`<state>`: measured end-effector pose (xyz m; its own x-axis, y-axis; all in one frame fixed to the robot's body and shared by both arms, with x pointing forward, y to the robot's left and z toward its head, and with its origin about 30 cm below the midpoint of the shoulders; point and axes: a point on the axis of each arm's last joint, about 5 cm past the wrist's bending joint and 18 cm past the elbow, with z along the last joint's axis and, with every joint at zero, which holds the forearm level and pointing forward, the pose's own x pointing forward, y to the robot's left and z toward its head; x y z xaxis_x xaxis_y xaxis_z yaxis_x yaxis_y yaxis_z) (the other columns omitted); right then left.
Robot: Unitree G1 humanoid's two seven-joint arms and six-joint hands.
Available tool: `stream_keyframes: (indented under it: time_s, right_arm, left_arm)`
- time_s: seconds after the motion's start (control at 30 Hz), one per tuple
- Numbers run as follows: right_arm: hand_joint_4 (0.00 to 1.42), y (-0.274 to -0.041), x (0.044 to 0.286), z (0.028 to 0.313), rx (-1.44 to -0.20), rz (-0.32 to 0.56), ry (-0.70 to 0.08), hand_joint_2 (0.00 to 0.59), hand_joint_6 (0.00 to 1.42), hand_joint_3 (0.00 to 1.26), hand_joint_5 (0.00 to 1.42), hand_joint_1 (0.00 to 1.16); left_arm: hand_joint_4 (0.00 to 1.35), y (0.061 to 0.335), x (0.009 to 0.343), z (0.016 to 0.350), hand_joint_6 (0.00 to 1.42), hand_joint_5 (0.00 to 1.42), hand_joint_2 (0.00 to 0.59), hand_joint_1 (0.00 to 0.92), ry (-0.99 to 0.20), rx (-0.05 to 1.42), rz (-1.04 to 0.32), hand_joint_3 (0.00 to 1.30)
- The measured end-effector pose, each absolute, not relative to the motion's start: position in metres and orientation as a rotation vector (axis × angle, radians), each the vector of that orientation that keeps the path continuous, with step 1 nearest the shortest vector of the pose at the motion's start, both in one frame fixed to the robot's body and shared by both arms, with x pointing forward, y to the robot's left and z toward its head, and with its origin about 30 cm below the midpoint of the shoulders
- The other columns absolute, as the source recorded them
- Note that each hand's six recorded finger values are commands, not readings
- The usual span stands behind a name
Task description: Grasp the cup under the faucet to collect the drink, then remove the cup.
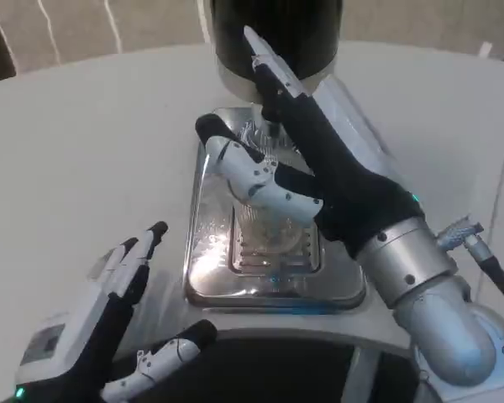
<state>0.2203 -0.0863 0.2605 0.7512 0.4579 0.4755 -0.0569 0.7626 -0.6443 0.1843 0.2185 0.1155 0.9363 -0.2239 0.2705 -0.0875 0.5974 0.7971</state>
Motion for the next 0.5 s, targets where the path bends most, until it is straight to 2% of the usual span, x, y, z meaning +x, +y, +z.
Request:
stream_keyframes:
  time_s: [0.1,0.33,0.5]
  right_arm:
    - [0.00,-0.086,0.221,0.263,-0.692,0.314,-0.671,0.433,0.03,0.02,0.00,0.20]
    - [0.00,-0.079,0.217,0.271,-0.946,0.310,-0.700,0.444,0.02,0.04,0.00,0.15]
    - [0.00,-0.076,0.211,0.276,-1.051,0.293,-0.701,0.447,0.02,0.04,0.00,0.15]
  left_arm:
    - [0.00,0.220,0.185,0.115,0.00,0.00,0.143,0.000,-0.354,0.942,-0.077,0.00]
    - [0.00,0.219,0.189,0.116,0.00,0.00,0.144,0.000,-0.342,0.976,-0.038,0.00]
    - [0.00,0.219,0.191,0.116,0.00,0.00,0.139,0.000,-0.323,0.980,-0.028,0.00]
